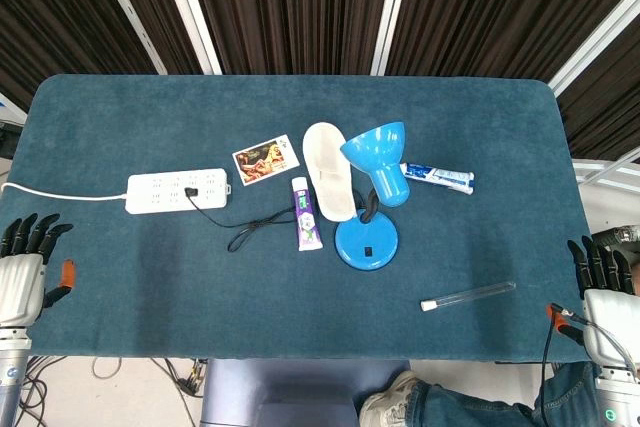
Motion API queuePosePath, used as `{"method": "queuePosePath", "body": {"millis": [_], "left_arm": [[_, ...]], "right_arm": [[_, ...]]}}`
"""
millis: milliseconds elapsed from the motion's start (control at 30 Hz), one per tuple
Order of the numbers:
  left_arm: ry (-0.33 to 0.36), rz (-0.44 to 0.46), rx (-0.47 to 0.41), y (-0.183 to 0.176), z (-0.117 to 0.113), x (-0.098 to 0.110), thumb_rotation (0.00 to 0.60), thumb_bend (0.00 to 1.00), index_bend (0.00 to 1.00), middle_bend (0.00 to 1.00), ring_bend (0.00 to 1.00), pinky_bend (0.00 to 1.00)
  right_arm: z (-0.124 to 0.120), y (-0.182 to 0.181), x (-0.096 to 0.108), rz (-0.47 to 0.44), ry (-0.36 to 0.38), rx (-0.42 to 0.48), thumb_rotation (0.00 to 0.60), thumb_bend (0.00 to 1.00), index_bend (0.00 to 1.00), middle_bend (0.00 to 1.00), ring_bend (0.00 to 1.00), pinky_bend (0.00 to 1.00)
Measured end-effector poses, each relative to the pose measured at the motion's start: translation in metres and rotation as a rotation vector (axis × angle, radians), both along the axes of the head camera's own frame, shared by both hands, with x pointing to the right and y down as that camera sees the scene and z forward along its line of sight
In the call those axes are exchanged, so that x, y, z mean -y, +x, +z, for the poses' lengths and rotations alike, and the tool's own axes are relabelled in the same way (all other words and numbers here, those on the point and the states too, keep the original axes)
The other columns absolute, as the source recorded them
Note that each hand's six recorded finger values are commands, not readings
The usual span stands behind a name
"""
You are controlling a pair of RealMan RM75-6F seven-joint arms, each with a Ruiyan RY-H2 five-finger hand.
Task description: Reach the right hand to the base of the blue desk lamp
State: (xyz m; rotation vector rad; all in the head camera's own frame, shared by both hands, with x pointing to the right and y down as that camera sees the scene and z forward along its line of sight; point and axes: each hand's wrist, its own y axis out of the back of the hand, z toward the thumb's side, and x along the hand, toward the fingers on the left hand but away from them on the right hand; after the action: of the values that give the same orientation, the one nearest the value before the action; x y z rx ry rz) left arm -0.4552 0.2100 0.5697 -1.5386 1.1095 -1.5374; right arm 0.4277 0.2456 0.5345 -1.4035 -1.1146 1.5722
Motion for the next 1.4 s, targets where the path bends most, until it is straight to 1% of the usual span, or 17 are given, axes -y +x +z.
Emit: {"method": "queuePosePath", "body": {"millis": [433, 600, 833, 967, 1033, 1100, 1233, 1300, 1400], "left_arm": [[0.015, 0.004, -0.002, 0.001, -0.004, -0.001, 0.6, 0.53, 0.22, 0.1, 0.01, 0.0], [0.006, 0.002, 0.001, 0.001, -0.002, -0.002, 0.6, 0.53, 0.22, 0.1, 0.01, 0.0], [0.01, -0.006, -0.001, 0.0, -0.003, -0.001, 0.6, 0.53, 0.22, 0.1, 0.01, 0.0], [0.001, -0.012, -0.003, -0.001, -0.001, -0.002, 0.6, 0.53, 0.22, 0.1, 0.01, 0.0], [-0.003, -0.015, -0.004, -0.001, 0.0, -0.002, 0.6, 0.53, 0.22, 0.1, 0.01, 0.0], [-0.005, -0.017, -0.003, -0.001, 0.0, -0.001, 0.6, 0.53, 0.22, 0.1, 0.01, 0.0], [-0.005, -0.018, -0.002, -0.001, 0.0, -0.001, 0.6, 0.53, 0.22, 0.1, 0.01, 0.0], [-0.006, -0.02, -0.002, -0.001, 0.001, -0.001, 0.6, 0.53, 0.22, 0.1, 0.01, 0.0], [-0.008, -0.023, -0.003, -0.001, 0.001, -0.001, 0.6, 0.53, 0.22, 0.1, 0.01, 0.0]], "right_arm": [[-0.002, -0.008, -0.003, -0.023, -0.004, 0.017, 0.6, 0.26, 0.0, 0.02, 0.04, 0.0], [-0.002, -0.007, -0.002, -0.019, -0.004, 0.037, 0.6, 0.26, 0.0, 0.03, 0.04, 0.0], [0.0, -0.013, -0.004, -0.015, -0.012, 0.067, 0.6, 0.26, 0.0, 0.03, 0.08, 0.0], [0.003, -0.022, -0.004, -0.045, -0.031, 0.088, 0.6, 0.26, 0.0, 0.03, 0.11, 0.01], [0.006, -0.025, -0.003, -0.066, -0.045, 0.087, 0.6, 0.26, 0.0, 0.03, 0.13, 0.05], [0.011, -0.031, 0.0, -0.092, -0.068, 0.092, 0.6, 0.26, 0.0, 0.06, 0.18, 0.12], [0.023, -0.048, 0.008, -0.154, -0.128, 0.111, 0.6, 0.27, 0.0, 0.2, 0.31, 0.24], [0.029, -0.058, 0.012, -0.18, -0.161, 0.125, 0.6, 0.31, 0.0, 0.27, 0.38, 0.3], [0.041, -0.075, 0.017, -0.216, -0.224, 0.154, 0.6, 0.37, 0.0, 0.35, 0.45, 0.36]]}}
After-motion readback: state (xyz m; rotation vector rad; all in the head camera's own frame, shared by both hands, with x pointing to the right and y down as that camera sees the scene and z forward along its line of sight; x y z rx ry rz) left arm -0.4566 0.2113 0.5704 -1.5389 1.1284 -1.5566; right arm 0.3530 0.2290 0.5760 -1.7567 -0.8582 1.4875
